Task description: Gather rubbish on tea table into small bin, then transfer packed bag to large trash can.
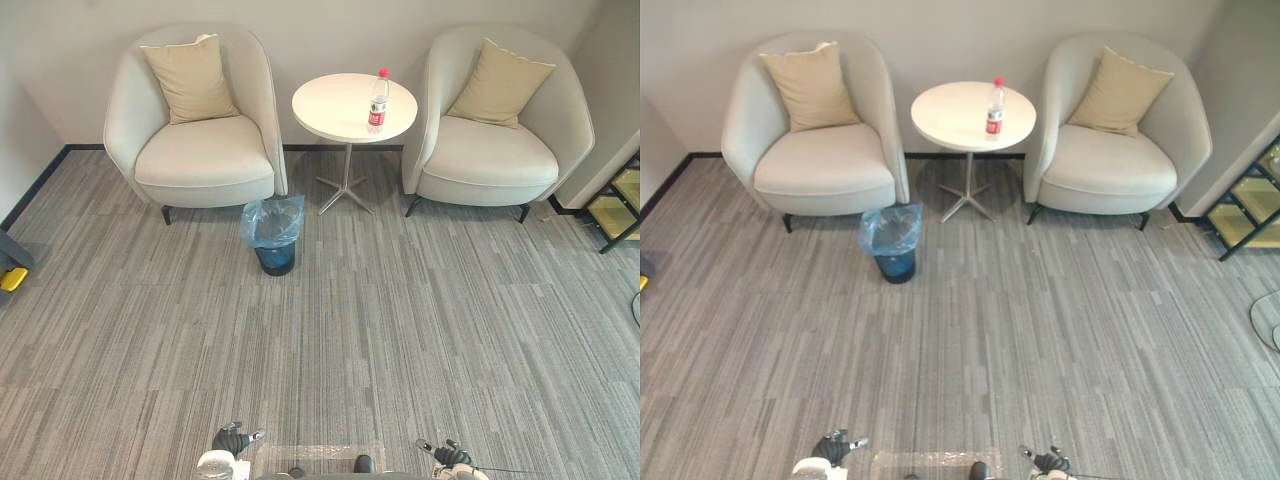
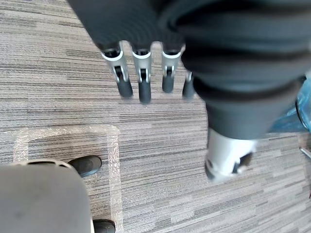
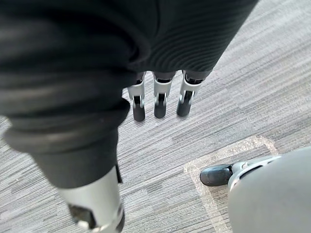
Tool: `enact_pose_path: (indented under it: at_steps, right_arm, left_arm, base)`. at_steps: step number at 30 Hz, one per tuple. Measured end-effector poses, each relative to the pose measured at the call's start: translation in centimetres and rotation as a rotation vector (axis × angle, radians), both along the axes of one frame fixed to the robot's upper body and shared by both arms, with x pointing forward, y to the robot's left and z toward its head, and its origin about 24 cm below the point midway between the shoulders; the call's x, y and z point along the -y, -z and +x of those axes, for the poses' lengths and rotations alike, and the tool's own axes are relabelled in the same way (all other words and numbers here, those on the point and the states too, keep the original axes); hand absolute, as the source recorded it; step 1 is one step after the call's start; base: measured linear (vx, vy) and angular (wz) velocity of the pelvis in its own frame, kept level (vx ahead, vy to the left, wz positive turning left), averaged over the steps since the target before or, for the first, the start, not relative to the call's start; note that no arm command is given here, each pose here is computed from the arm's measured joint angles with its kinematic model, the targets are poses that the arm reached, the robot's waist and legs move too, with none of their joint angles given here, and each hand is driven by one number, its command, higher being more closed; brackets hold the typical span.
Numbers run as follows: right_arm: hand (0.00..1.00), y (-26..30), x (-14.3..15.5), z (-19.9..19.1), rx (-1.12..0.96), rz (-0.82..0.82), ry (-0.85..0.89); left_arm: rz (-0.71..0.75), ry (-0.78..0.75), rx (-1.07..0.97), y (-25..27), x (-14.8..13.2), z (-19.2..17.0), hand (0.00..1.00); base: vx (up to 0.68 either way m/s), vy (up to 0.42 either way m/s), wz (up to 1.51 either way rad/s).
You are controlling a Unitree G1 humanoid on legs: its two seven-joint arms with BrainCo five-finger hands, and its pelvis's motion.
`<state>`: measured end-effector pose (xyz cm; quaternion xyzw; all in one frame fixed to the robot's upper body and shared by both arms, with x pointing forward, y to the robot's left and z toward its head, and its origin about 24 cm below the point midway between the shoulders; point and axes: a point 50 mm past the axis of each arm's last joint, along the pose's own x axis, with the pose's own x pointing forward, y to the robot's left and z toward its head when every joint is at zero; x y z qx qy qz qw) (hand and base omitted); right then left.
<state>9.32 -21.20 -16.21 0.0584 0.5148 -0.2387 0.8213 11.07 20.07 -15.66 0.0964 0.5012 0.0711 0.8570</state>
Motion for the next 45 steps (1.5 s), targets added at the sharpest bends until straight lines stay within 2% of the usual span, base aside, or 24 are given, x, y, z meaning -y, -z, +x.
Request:
enact_pose_path:
  at_steps: [25, 35, 40, 45]
  right_arm:
    - [0.00, 0.0, 0.1, 0.1, 0.005, 0.000, 0.008]
    - [0.00, -0.2, 0.5, 0.3, 0.039, 0.020, 0.108]
    - [0.00, -0.4, 1.2, 0.5, 0.054, -0.002, 0.147]
    - [0.00, -0.5, 1.3, 0.5, 0.053, -0.009, 0.160]
  left_arm:
    - [0.005, 0.039, -0.016, 0.1, 0.5, 0.4, 0.00]
    - [0.015, 0.031, 0.009, -0.2, 0.6, 1.3, 0.00]
    - [-0.036, -0.080, 0.079, -0.7, 1.2, 2.2, 0.00]
    - [-0.069, -0.117, 0.102, -0.8, 1.9, 2.6, 0.00]
  base:
    - [-0.02, -0.017, -0.04]
    - [-0.02, -0.042, -0.04]
    - [0.07, -0.070, -0.31]
    - [0.18, 0.104, -0.60]
